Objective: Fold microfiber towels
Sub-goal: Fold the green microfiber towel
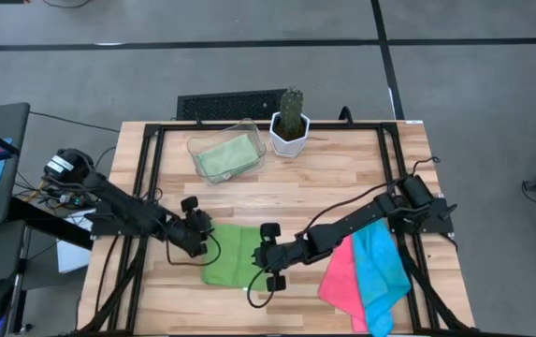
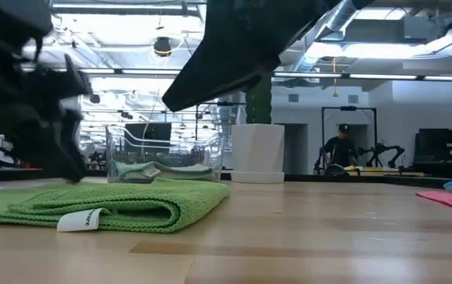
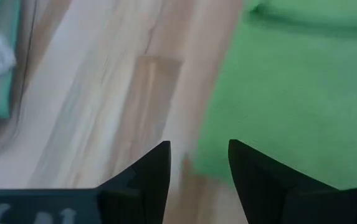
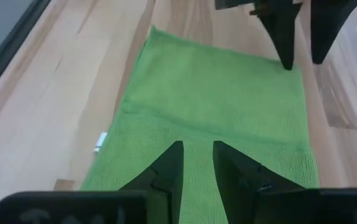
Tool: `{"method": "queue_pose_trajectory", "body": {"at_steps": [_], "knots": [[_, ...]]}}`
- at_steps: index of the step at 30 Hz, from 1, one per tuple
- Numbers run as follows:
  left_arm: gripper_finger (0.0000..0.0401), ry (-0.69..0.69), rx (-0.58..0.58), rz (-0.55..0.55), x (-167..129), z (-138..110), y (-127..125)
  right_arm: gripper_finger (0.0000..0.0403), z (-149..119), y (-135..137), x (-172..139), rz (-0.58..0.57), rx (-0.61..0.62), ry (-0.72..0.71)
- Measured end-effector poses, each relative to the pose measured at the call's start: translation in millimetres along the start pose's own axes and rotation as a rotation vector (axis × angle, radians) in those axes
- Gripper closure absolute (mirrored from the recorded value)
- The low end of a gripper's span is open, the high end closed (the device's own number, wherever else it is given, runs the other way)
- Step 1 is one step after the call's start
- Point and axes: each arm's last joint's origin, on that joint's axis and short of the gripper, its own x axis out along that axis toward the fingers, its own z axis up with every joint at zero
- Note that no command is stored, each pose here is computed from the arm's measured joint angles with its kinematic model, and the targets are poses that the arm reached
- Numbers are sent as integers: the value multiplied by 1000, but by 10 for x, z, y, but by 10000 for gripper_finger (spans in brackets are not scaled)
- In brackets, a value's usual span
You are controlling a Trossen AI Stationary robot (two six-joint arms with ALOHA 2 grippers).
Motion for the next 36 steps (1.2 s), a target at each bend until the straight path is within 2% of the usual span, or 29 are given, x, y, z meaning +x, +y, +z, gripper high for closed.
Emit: {"method": "queue_pose_trajectory", "body": {"at_steps": [4,7,11,14,16,27,30,32,36], "knots": [[248,-7,-79,-57,87,-113,70,291,-5,33,-8,6,-1,1],[264,-11,-84,-93,100,-121,74,291,-6,50,-12,8,-3,1],[318,1,-81,-154,89,-68,36,292,-10,37,-10,-9,23,5],[374,9,-84,-189,72,-9,2,296,-76,-10,10,-79,41,20],[392,-6,-97,-198,58,48,-19,303,-157,-59,37,-112,57,35],[399,-92,-124,-182,-27,335,-94,357,-260,-407,188,-160,131,-176],[399,-106,-132,-184,-48,394,-110,377,-391,-526,235,-181,144,-164],[399,-120,-137,-187,-65,440,-122,388,-387,-595,241,-169,158,-183],[399,-134,-144,-186,-75,501,-119,393,-440,-649,246,-160,165,-184]]}}
